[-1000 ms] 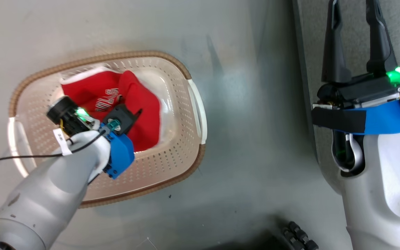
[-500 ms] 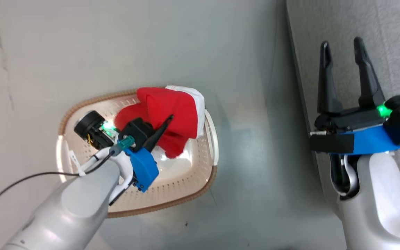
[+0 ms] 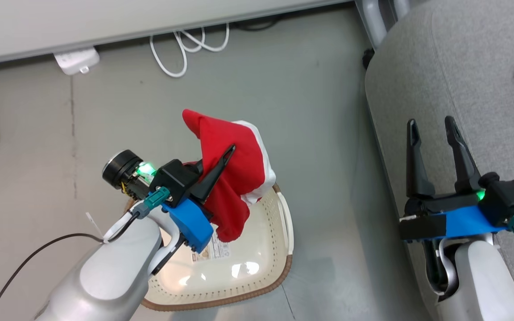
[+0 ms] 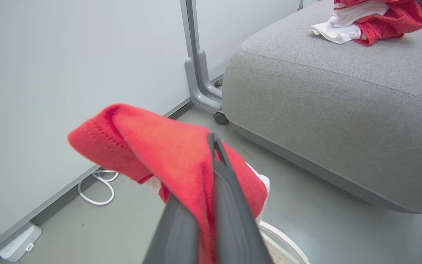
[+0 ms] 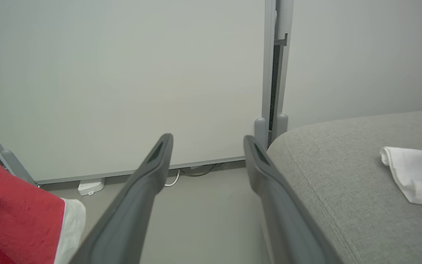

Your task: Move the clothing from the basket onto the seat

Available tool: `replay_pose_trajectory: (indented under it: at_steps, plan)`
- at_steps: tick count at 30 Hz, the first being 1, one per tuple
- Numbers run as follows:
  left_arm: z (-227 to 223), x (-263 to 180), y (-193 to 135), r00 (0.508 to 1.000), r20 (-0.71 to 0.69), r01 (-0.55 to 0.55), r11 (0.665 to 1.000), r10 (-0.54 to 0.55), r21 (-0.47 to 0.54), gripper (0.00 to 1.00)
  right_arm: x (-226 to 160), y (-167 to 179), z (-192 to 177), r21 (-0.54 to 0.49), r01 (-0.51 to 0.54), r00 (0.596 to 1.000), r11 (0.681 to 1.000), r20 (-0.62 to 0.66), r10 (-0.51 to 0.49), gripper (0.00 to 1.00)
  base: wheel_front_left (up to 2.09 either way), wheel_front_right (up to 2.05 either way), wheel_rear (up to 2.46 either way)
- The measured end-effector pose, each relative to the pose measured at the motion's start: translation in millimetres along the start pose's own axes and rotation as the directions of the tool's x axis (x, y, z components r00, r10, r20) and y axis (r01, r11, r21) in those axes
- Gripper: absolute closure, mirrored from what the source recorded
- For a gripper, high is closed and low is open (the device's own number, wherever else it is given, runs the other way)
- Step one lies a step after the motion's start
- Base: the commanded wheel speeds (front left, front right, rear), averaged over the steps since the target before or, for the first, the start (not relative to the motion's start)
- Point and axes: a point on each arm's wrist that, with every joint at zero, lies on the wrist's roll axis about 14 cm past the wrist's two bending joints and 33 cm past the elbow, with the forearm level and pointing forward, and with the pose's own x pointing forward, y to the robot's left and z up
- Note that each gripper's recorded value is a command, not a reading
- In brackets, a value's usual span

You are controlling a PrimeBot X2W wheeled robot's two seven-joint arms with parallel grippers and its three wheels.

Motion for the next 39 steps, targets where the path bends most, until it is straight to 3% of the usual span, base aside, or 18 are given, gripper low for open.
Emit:
replay_pose_trajectory:
  at_steps: [8,18,27,39]
  plan:
    - [82.0,-13.9,-3.9,0.985,0.171,-0.045,0.996,0.031,0.080,1.00,-22.3,11.3,22.4,0.014,-0.021,0.999,1.000,0.036,0.020,0.00,0.00,0.00,0.00]
    - [150.9,-29.3,-27.1,0.954,0.300,-0.055,0.985,0.003,0.166,1.00,-47.9,22.9,40.3,0.028,-0.047,0.997,0.999,0.069,0.045,0.00,0.00,0.00,0.00]
    - [181.4,-42.1,-45.2,0.936,0.352,-0.058,0.978,-0.017,0.201,1.00,-65.3,28.3,50.4,0.036,-0.059,0.994,0.998,0.091,0.055,0.00,0.00,0.00,0.00]
    - [183.8,-46.4,-44.8,0.936,0.353,-0.068,0.977,-0.008,0.204,1.00,-71.1,40.5,48.3,0.035,-0.094,0.992,0.995,0.084,0.091,0.00,0.00,0.00,0.00]
